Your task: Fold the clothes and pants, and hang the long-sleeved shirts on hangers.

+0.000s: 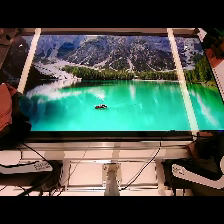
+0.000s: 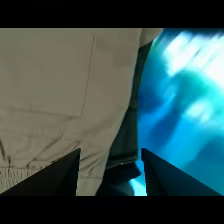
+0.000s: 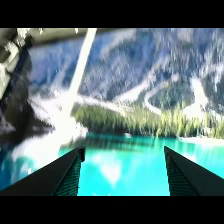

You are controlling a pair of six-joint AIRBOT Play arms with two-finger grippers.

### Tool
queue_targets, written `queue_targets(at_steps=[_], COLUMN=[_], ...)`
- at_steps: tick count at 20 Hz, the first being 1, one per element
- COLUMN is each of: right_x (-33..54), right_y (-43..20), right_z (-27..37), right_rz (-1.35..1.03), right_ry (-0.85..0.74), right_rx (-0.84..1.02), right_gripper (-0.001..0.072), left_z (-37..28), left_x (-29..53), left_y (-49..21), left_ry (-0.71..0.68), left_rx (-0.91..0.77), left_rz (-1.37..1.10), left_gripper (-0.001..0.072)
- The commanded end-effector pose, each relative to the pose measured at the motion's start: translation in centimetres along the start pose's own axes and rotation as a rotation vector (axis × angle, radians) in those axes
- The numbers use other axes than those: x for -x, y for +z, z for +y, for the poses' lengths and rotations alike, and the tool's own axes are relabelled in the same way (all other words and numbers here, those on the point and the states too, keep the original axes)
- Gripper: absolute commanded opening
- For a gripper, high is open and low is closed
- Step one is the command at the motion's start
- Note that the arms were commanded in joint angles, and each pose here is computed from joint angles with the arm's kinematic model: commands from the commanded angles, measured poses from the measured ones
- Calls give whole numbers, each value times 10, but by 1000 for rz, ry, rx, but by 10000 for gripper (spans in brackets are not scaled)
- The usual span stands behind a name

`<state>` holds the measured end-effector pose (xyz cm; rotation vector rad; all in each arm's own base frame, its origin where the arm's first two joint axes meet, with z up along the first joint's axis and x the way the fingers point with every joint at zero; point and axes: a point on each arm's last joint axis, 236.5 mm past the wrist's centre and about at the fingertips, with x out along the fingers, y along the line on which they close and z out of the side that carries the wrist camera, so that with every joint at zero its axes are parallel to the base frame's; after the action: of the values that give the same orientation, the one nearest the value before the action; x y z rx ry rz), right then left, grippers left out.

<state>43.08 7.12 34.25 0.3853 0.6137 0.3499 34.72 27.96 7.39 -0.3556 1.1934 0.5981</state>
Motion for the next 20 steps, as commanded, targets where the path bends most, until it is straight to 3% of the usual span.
queue_targets(at_steps=[1, 8, 10, 13, 18, 19, 20], right_x=[-15, -24, -28, -32, -34, -35, -36], right_y=[-14, -12, -13, -14, -10, -10, -11], right_z=[-9, -13, -15, -18, -19, -19, -20], right_rz=[71, 67, 72, 80, 67, 67, 70], right_ry=[-1, 4, 4, 3, 4, 5, 4], right_rx=[-27, -37, -42, -47, -49, -51, -52], right_gripper=[553, 553, 552, 552, 552, 552, 552], left_z=[22, -22, -22, -1, 7, 9, 11], left_x=[-35, -80, -83, -84, -92, -91, -91], left_y=[-33, -36, -32, -32, -42, -41, -40], left_ry=[75, 75, 200, 450, 526, 536, 540], left_rx=[-16, -168, -312, -386, -416, -419, -419], left_rz=[123, 165, 168, 212, 284, 281, 281], left_gripper=[452, 451, 439, 439, 438, 417, 330])
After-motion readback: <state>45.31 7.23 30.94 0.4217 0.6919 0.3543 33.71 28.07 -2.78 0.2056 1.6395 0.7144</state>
